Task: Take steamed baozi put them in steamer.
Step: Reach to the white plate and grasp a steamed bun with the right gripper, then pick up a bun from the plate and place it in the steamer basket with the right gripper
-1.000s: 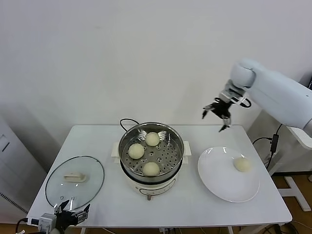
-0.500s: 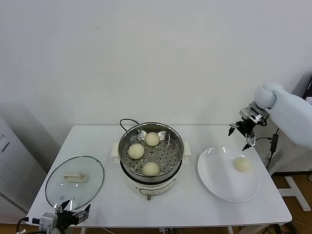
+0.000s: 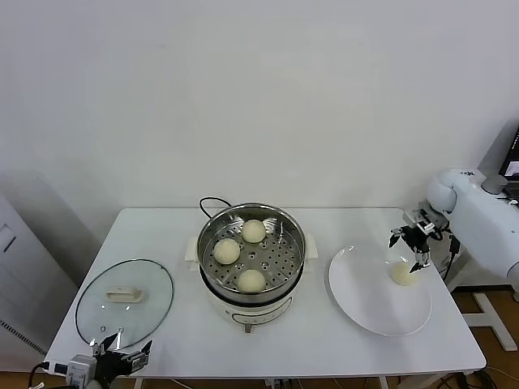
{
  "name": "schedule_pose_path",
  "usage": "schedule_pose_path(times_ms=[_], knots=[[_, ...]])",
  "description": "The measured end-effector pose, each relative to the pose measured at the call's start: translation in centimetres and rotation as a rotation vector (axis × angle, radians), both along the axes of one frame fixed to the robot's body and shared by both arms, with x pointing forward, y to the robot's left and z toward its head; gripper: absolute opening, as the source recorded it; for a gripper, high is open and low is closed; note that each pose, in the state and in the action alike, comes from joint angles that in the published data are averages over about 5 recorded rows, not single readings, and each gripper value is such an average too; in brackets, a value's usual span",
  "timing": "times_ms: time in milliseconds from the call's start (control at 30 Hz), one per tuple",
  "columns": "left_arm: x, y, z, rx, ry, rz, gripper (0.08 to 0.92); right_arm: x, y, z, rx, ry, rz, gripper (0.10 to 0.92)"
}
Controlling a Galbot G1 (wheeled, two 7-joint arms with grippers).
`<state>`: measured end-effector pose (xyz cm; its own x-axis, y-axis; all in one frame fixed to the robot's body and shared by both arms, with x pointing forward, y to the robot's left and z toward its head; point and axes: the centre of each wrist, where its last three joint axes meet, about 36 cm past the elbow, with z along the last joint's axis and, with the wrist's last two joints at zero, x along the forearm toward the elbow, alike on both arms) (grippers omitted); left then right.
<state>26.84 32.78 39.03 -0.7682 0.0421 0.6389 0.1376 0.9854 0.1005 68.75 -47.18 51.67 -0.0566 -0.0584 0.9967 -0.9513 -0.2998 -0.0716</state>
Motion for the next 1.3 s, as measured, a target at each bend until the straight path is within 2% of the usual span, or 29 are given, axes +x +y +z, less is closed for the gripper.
schedule_pose_path(times_ms=[467, 567, 733, 867, 1033, 1300], knots=[[-0.3, 0.0, -0.2, 0.000, 0.006, 0.003, 0.823, -1.4, -0.9, -4.0, -0.043, -0.011, -0.032, 0.815], [-0.3, 0.0, -0.3, 0.001, 0.007, 0.003, 0.823, -1.4, -1.0, -4.3, -0.041, -0.023, -0.040, 0.763], [-0.3, 0.0, -0.3, 0.000, 0.007, 0.002, 0.823, -1.4, -1.0, -4.7, -0.030, -0.037, -0.056, 0.615], [-0.4, -0.1, -0.4, -0.002, 0.008, 0.002, 0.823, -1.5, -1.0, -5.0, -0.029, -0.037, -0.064, 0.527], [-0.6, -0.2, -0.4, -0.002, 0.009, 0.003, 0.823, -1.7, -1.2, -5.2, -0.026, -0.031, -0.075, 0.482], [-0.7, -0.3, -0.3, -0.001, 0.005, 0.006, 0.823, -1.8, -1.3, -3.4, -0.001, -0.030, -0.100, 0.475]])
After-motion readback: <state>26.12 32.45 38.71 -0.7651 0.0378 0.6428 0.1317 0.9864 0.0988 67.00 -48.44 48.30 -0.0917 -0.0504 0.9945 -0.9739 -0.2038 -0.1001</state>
